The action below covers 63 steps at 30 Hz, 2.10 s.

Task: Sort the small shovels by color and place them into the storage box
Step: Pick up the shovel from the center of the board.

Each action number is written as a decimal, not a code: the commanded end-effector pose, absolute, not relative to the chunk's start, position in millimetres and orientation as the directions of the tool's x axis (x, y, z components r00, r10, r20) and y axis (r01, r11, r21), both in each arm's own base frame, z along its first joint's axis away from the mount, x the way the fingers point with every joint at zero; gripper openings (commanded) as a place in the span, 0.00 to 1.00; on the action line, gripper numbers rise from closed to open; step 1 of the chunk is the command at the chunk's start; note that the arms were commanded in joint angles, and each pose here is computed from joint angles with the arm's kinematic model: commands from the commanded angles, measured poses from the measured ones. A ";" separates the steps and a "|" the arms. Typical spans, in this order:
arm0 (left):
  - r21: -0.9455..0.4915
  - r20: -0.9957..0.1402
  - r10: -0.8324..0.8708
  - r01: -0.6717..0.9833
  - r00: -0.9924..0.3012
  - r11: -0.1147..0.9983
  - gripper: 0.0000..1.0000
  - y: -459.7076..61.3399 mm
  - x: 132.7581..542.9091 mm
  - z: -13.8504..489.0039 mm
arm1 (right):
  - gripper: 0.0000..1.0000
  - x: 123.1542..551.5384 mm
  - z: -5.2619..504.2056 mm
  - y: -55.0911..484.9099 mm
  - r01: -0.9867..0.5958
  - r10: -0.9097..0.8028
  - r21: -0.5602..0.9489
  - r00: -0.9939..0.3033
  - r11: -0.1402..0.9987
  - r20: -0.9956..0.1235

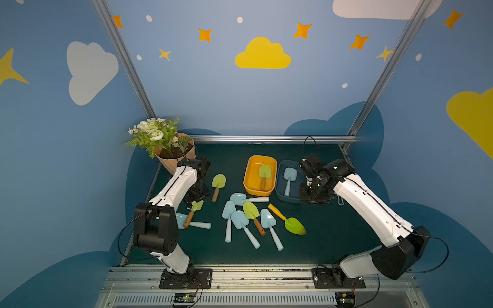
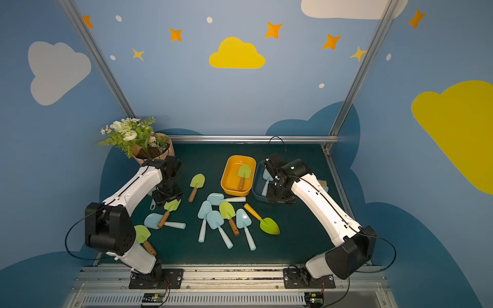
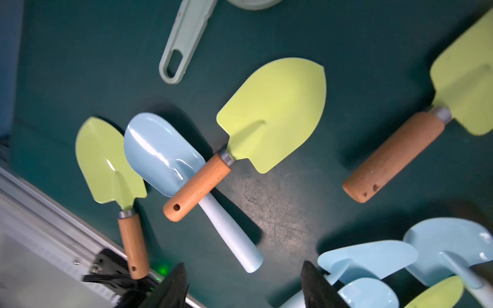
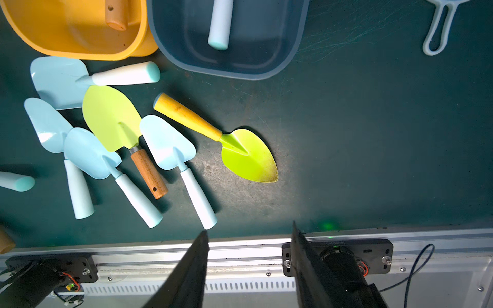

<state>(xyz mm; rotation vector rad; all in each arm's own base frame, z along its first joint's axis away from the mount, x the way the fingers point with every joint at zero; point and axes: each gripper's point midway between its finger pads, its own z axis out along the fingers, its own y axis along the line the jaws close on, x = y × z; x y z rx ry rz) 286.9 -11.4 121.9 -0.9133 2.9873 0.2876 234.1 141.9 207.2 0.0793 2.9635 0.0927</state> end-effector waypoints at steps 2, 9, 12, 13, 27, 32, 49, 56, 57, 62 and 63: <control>0.250 0.080 -0.262 -0.235 -0.962 0.939 0.61 -2.6 279.4 129.0 | 0.52 233.7 210.1 138.2 0.043 0.060 0.091 -0.980 0.995 -0.191; 0.189 0.137 -0.069 -0.042 -0.988 0.981 0.58 7.4 276.8 116.5 | 0.52 237.0 207.7 137.9 0.046 0.062 0.093 -0.981 0.995 -0.185; 0.167 0.159 -0.027 0.000 -0.987 0.986 0.56 11.6 266.1 104.3 | 0.52 238.1 206.0 139.8 0.041 0.057 0.096 -0.982 0.995 -0.178; 0.161 0.162 -0.014 0.013 -0.987 0.987 0.56 12.3 262.9 101.1 | 0.52 238.2 205.2 141.0 0.036 0.053 0.099 -0.983 0.994 -0.174; 0.084 0.186 0.028 0.044 -0.982 0.996 0.49 13.2 247.6 75.3 | 0.51 237.4 197.6 146.1 0.015 0.029 0.100 -0.990 0.995 -0.140; 0.105 0.214 -0.001 0.022 -0.977 0.994 0.49 24.4 246.2 71.6 | 0.51 237.8 197.6 145.8 0.013 0.027 0.100 -0.990 0.995 -0.142; 0.145 0.303 -0.013 0.033 -0.953 0.989 0.47 34.5 242.7 47.9 | 0.51 237.3 189.4 144.7 0.011 0.021 0.083 -0.993 0.997 -0.119; 0.142 0.301 -0.012 0.032 -0.953 0.989 0.45 33.9 243.7 40.9 | 0.51 238.7 186.3 146.0 0.013 0.022 0.084 -0.994 0.996 -0.111; 0.139 0.300 -0.011 0.032 -0.954 0.990 0.44 33.5 244.2 39.8 | 0.51 238.4 186.1 146.0 0.013 0.022 0.084 -0.994 0.996 -0.110; 0.131 0.307 -0.011 0.031 -0.952 0.991 0.43 31.8 244.1 32.3 | 0.51 238.6 185.2 146.3 0.011 0.020 0.083 -0.994 0.996 -0.108; 0.131 0.308 -0.011 0.031 -0.951 0.991 0.43 32.0 244.0 31.7 | 0.51 238.4 184.7 146.1 0.011 0.020 0.083 -0.994 0.997 -0.107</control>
